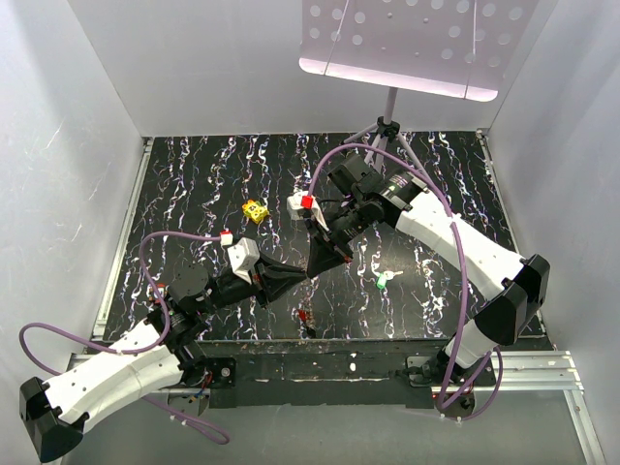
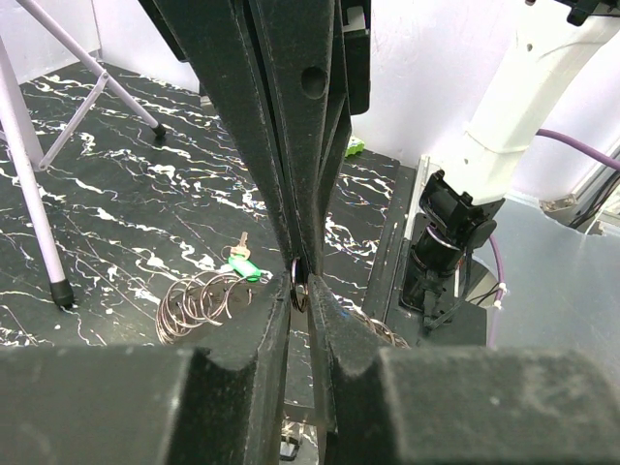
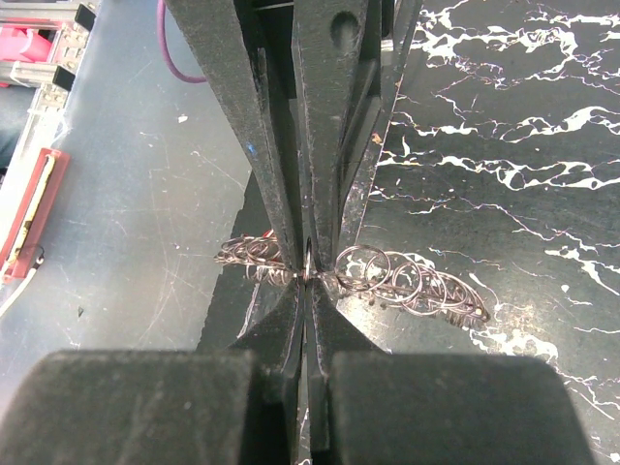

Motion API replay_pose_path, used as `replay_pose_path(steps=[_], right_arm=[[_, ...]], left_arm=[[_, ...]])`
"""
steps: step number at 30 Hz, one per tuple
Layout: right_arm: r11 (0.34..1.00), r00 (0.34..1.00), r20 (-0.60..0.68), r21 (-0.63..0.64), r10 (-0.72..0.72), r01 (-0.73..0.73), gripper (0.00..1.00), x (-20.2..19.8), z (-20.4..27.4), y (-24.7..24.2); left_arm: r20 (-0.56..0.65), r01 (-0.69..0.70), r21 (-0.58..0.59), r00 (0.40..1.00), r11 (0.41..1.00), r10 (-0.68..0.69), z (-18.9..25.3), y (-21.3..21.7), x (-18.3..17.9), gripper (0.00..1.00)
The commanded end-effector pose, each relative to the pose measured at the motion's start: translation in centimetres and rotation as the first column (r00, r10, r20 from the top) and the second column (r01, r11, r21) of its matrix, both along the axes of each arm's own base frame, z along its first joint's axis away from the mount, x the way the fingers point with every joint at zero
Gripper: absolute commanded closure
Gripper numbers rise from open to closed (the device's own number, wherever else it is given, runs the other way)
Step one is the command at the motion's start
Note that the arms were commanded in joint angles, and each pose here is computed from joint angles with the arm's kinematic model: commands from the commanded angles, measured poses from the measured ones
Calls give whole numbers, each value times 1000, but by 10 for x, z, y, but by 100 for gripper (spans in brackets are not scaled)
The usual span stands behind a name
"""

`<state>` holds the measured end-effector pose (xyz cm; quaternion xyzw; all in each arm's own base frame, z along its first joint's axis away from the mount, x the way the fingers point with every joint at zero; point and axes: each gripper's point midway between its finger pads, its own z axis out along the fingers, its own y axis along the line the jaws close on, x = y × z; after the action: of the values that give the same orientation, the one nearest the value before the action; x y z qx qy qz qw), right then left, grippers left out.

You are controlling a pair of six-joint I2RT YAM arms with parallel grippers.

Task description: Put the keys on the keyring

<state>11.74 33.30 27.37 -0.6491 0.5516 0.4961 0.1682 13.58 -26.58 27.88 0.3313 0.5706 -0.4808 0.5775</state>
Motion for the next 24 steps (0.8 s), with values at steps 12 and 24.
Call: replay_pose_path(steps=[12, 24], right_arm=[[998, 1000, 7, 59, 27, -27, 99, -10, 17, -4], [994, 998, 26, 86, 59, -61, 55, -16, 25, -9]], left_arm=[[33, -4, -3, 999, 1000, 4, 12, 2, 0, 100], [95, -8, -22, 995, 1000, 10, 12, 6, -2, 100]])
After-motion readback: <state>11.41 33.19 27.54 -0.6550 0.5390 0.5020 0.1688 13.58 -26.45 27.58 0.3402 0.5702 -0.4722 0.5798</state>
